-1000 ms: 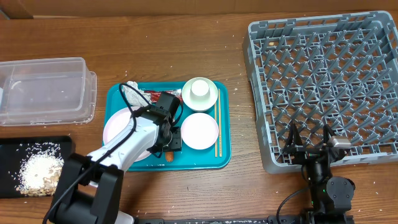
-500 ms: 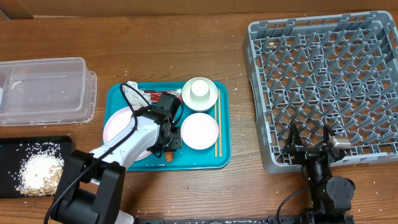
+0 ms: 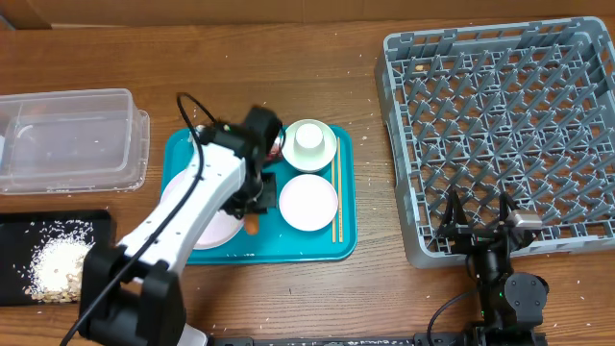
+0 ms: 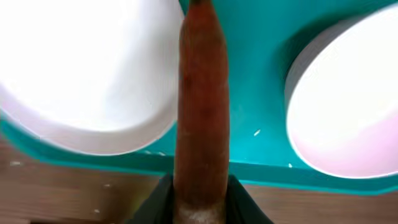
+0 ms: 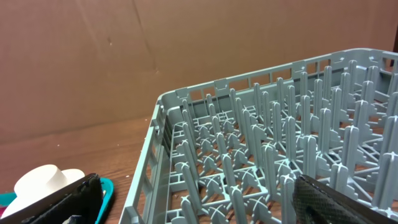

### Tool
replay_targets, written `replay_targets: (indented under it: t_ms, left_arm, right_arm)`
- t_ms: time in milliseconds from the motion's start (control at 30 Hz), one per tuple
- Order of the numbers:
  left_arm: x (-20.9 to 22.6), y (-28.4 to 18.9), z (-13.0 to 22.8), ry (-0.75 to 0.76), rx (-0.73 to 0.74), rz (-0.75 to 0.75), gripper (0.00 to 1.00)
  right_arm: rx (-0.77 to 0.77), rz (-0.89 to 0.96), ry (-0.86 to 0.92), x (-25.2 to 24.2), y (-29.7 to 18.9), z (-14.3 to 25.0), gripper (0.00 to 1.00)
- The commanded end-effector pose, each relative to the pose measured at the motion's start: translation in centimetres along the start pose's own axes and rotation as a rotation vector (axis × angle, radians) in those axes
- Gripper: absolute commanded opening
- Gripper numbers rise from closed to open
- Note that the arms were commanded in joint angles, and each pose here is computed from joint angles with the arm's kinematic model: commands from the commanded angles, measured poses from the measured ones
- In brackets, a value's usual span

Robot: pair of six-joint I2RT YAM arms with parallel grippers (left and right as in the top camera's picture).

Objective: Sort waste into correct bins and load items into the dishwasher
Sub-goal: 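Carry the carrot left and release it onto the black board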

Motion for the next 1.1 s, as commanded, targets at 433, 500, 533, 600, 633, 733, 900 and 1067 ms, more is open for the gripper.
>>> replay_targets:
  t_ms: [433,500,533,600,633,733,900,1067]
  left_arm:
    - [24.9,-11.5,8.6,-1.11,-0.261,-0.035,0.07]
    - [27.2,-10.0,9.5,-1.22,-0.223,-0.006,0.07]
    - [28.1,-9.2,9.9,-1.279,-0.199,-0.005,0.07]
    - [30.2,-6.7,10.2,-1.382,-0.137,0.003,0.07]
    - [30.7,-5.8,10.2,-1.401,-0.117,0.005,0.07]
    - [32.3,-2.4,9.5,-1.422,-0.028,0.022,0.06]
    - [34.3,2.3,7.8,-1.419,0.065,0.027,0.06]
    - [35.5,5.7,7.6,-1.404,0.175,-0.07,0.08]
  right_arm:
    - [0.0,-0.011,-0.004,0.0,0.0,0.2,1.0]
    - [0.0,-0.011,-0.004,0.0,0.0,0.2,1.0]
    - [0.0,-0.011,-0.004,0.0,0.0,0.2,1.0]
    - [0.0,-0.011,-0.004,0.0,0.0,0.2,1.0]
    - [0.0,-0.011,-0.004,0.0,0.0,0.2,1.0]
    - [0.0,-0.01,-0.004,0.0,0.0,0.2,1.0]
    - [0.0,-0.011,-0.004,0.0,0.0,0.2,1.0]
    - [0.0,-0.011,-0.004,0.0,0.0,0.2,1.0]
Point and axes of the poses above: each gripper's point midway between its finger pads, its own y axis out along the fingers, its own x axis along the line the jaws close on, z = x × y, the point moved 10 cm from there along -y, back along the fingers, and after that the axes turned 10 degrees about y, right-handed, at the moved point
